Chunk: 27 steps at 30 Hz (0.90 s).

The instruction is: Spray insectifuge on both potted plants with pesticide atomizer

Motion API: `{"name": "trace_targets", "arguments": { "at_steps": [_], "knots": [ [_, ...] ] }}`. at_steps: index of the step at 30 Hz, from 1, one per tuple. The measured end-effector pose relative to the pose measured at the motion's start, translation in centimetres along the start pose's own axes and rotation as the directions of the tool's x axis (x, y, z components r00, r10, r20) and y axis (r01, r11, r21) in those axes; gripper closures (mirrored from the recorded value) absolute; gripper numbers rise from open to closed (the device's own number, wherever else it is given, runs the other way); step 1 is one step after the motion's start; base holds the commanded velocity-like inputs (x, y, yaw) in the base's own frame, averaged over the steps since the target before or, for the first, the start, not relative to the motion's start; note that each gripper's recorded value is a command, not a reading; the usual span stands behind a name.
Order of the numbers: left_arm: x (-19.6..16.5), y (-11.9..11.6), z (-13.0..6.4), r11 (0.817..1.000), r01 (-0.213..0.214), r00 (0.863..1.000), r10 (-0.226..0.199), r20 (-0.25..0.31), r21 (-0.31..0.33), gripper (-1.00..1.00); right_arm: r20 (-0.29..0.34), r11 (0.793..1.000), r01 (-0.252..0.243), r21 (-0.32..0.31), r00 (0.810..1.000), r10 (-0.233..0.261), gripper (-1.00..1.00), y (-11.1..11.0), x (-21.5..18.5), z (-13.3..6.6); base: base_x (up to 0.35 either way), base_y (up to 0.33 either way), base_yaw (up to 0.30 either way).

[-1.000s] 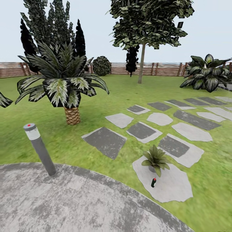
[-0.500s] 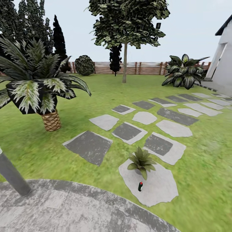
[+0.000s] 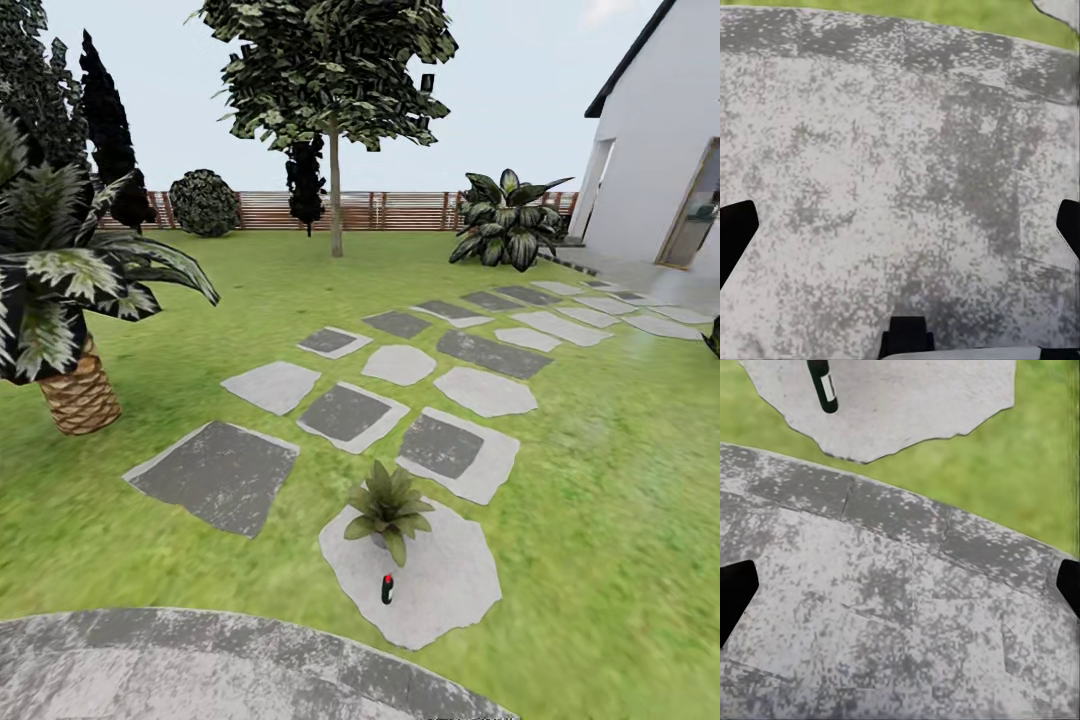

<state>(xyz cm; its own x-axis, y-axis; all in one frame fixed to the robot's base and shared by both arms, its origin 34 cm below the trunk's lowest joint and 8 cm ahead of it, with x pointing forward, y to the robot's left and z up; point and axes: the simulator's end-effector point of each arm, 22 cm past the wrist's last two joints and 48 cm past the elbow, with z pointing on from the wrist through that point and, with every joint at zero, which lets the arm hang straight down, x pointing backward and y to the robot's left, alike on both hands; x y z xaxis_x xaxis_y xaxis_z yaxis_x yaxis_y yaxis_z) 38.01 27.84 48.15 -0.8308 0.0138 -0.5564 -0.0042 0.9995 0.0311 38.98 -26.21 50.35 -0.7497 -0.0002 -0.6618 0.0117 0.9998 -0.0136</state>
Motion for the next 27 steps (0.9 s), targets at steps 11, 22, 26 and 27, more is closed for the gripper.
{"name": "trace_targets", "arguments": {
  "at_steps": [11, 22, 26, 27],
  "knots": [
    [0.2, -0.2, 0.3, 1.000, 0.002, 1.000, -0.002, 0.001, 0.002, -1.00, -0.001, 1.000, 0.000, 0.000, 1.000, 0.000, -1.00, 0.0, 0.3, 0.2, 0.003, -0.003, -0.292],
    [0.4, -0.2, 0.7, 1.000, 0.002, 1.000, -0.002, 0.002, 0.001, -1.00, 0.000, 1.000, 0.000, 0.000, 1.000, 0.000, -1.00, 0.0, 0.6, 0.6, 0.000, 0.000, -0.292],
    [0.9, -0.1, 1.3, 1.000, 0.002, 1.000, -0.002, 0.001, 0.000, -1.00, -0.001, 1.000, 0.000, 0.000, 1.000, 0.000, -1.00, 0.0, 1.1, 1.1, 0.000, 0.000, -0.292],
    [1.0, -0.1, 1.4, 1.000, 0.002, 1.000, -0.002, 0.002, -0.001, -1.00, -0.001, 1.000, 0.000, 0.000, 1.000, 0.000, -1.00, 0.0, 1.2, 1.2, 0.000, 0.000, -0.292]
  ]
}}
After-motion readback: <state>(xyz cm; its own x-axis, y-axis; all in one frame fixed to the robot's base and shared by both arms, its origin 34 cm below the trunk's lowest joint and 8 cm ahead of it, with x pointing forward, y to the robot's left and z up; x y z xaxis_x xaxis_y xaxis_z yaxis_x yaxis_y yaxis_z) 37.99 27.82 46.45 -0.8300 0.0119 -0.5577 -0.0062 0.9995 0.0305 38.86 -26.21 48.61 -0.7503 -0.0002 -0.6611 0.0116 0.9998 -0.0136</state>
